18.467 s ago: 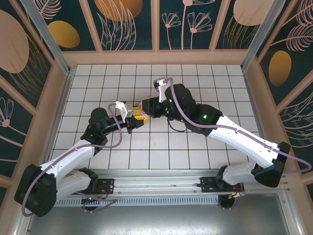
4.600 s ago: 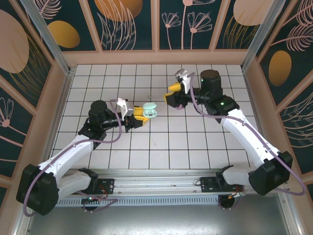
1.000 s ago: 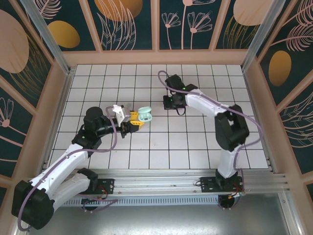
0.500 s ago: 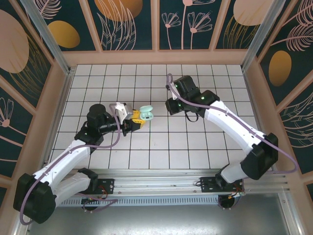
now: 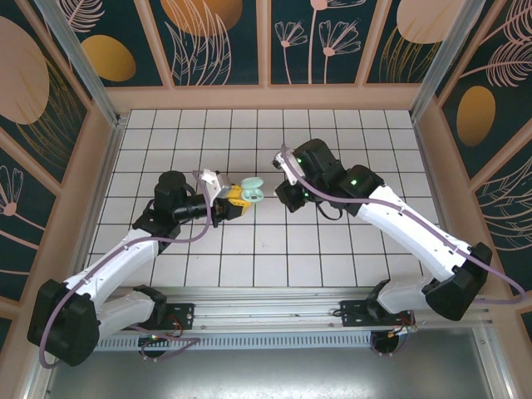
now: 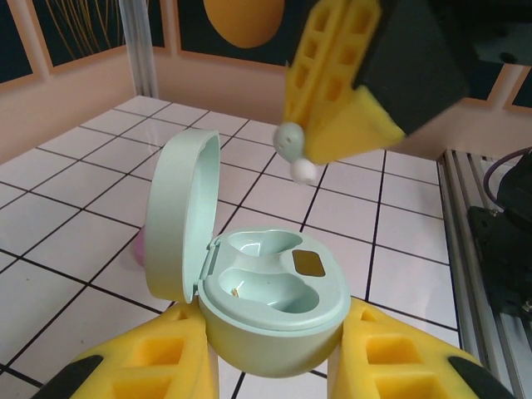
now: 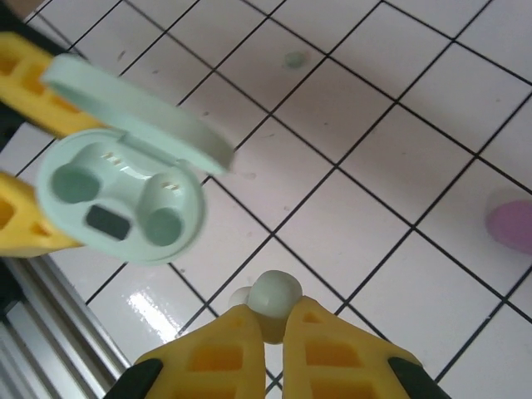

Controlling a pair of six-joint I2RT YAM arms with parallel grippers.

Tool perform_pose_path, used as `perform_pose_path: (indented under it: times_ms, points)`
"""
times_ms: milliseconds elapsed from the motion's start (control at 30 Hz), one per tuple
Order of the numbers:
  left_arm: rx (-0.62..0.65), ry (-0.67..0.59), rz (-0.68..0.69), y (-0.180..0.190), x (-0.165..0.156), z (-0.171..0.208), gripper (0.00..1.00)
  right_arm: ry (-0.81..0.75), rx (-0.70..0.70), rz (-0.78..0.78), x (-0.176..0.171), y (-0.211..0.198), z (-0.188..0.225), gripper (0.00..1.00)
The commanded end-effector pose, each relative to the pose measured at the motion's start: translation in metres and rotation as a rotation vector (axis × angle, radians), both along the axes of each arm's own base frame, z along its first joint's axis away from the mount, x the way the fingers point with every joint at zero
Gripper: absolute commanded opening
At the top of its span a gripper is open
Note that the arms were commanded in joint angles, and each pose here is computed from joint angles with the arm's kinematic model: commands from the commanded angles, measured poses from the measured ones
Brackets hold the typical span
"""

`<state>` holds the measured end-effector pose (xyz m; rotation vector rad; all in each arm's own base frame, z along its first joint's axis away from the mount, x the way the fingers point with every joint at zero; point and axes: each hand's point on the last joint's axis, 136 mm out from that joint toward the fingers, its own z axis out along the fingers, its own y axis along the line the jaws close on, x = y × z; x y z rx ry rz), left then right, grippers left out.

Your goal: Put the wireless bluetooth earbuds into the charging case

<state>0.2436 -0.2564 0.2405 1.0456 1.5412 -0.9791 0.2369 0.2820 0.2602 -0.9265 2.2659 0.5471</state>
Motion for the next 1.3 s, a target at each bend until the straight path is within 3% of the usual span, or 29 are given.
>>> perform_pose_path:
  times_ms: [0,400,933,1267]
  points:
    - [-0.039,-0.045,-0.039,-0.006,-0.001,0.022,0.05,-0.051,-0.001,0.066,-0.014,0.007,0.015,0.09]
    - [-0.035,-0.028,-0.070,-0.006,-0.007,0.017,0.06,-0.155,-0.064,0.117,-0.008,0.022,0.032,0.09]
    - [-0.039,-0.036,-0.096,-0.007,-0.012,0.019,0.06,-0.165,-0.246,0.199,-0.004,0.024,0.002,0.09]
    - [-0.043,-0.035,-0.110,-0.009,-0.011,0.021,0.06,-0.166,-0.259,0.274,-0.012,0.034,0.000,0.11]
